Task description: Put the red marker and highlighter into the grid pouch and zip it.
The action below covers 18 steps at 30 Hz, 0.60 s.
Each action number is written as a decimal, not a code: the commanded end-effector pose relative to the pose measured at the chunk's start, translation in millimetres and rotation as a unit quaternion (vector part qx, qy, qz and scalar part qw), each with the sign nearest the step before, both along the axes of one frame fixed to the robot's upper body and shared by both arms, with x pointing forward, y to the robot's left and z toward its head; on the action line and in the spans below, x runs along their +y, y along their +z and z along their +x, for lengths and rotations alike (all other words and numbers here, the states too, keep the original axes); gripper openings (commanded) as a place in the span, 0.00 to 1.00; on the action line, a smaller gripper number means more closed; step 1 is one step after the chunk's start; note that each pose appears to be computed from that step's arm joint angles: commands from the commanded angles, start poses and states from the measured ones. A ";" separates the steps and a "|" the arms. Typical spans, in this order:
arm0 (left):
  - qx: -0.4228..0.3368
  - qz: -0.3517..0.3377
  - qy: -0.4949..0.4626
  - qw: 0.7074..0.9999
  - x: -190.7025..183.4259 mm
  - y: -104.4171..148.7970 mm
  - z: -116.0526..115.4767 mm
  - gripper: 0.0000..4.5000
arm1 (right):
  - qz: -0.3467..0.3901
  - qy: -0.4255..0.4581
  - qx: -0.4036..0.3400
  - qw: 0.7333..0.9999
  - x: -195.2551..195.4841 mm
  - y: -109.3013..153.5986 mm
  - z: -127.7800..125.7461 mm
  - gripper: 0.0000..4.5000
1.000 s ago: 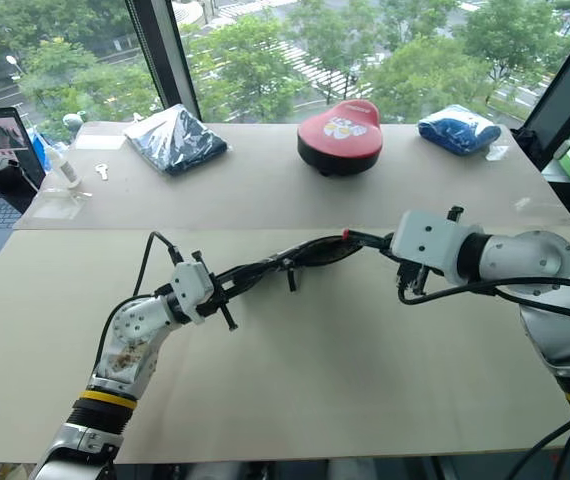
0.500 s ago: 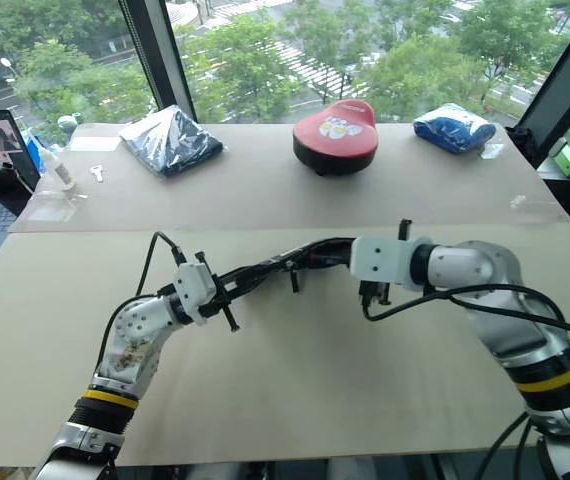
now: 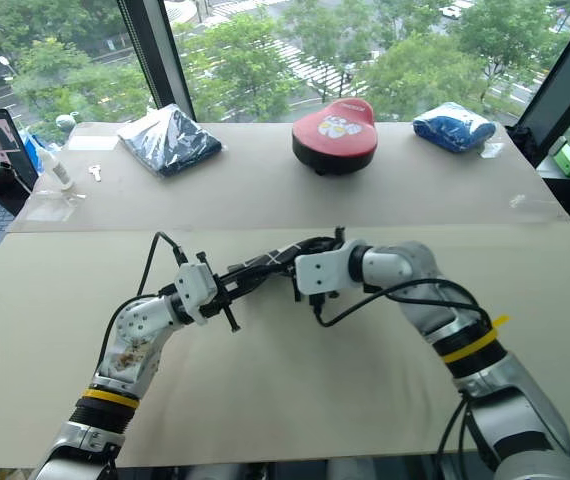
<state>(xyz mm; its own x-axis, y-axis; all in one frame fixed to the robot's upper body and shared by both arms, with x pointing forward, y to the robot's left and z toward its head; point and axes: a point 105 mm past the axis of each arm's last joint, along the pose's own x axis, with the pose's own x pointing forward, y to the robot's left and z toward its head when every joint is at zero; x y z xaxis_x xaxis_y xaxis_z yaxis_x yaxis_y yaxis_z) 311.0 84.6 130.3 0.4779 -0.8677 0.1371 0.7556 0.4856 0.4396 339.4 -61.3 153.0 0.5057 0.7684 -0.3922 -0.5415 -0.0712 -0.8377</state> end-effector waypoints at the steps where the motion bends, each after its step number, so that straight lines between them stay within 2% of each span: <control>1: -0.024 -0.013 -0.001 1.000 -1.5 13.1 -1.0 0.00 | 0.066 0.003 0.022 0.998 3.2 16.0 -5.1 0.86; 3: -0.025 -0.013 -0.001 1.000 -1.4 13.2 -0.6 0.00 | 0.058 -0.021 0.032 0.998 -7.5 14.5 -0.5 0.99; 4: -0.025 -0.014 -0.001 1.000 -1.3 13.3 -0.4 0.00 | 0.053 -0.031 0.030 0.998 -12.2 14.6 2.0 0.99; 7: -0.025 -0.013 -0.001 1.000 -1.2 13.1 -0.4 0.00 | 0.086 -0.077 0.033 0.993 -38.7 37.1 14.0 0.99; 9: -0.024 -0.013 -0.001 1.000 -1.2 12.8 -0.4 0.00 | 0.141 -0.107 0.042 0.983 -60.5 62.9 17.5 0.99; 12: -0.024 -0.012 -0.001 1.000 -1.0 12.4 0.0 0.00 | 0.198 -0.115 0.064 0.971 -82.9 87.3 10.7 0.99; 15: -0.023 -0.012 -0.002 1.000 -1.1 12.1 -0.1 0.00 | 0.286 -0.147 0.118 0.940 -108.8 103.5 8.0 0.99; 18: -0.023 -0.011 -0.004 1.000 -1.4 12.3 0.5 0.00 | 0.358 -0.153 0.240 0.889 -125.8 98.2 -7.6 0.99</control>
<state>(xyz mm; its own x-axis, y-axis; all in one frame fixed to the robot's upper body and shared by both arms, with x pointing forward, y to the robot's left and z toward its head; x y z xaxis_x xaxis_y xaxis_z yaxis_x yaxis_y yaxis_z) 311.9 82.9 132.1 0.4756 -0.8681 0.1421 0.7543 0.4856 0.4418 346.4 -183.1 245.2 0.6824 0.7231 -0.1071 -0.6979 0.6009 -0.3897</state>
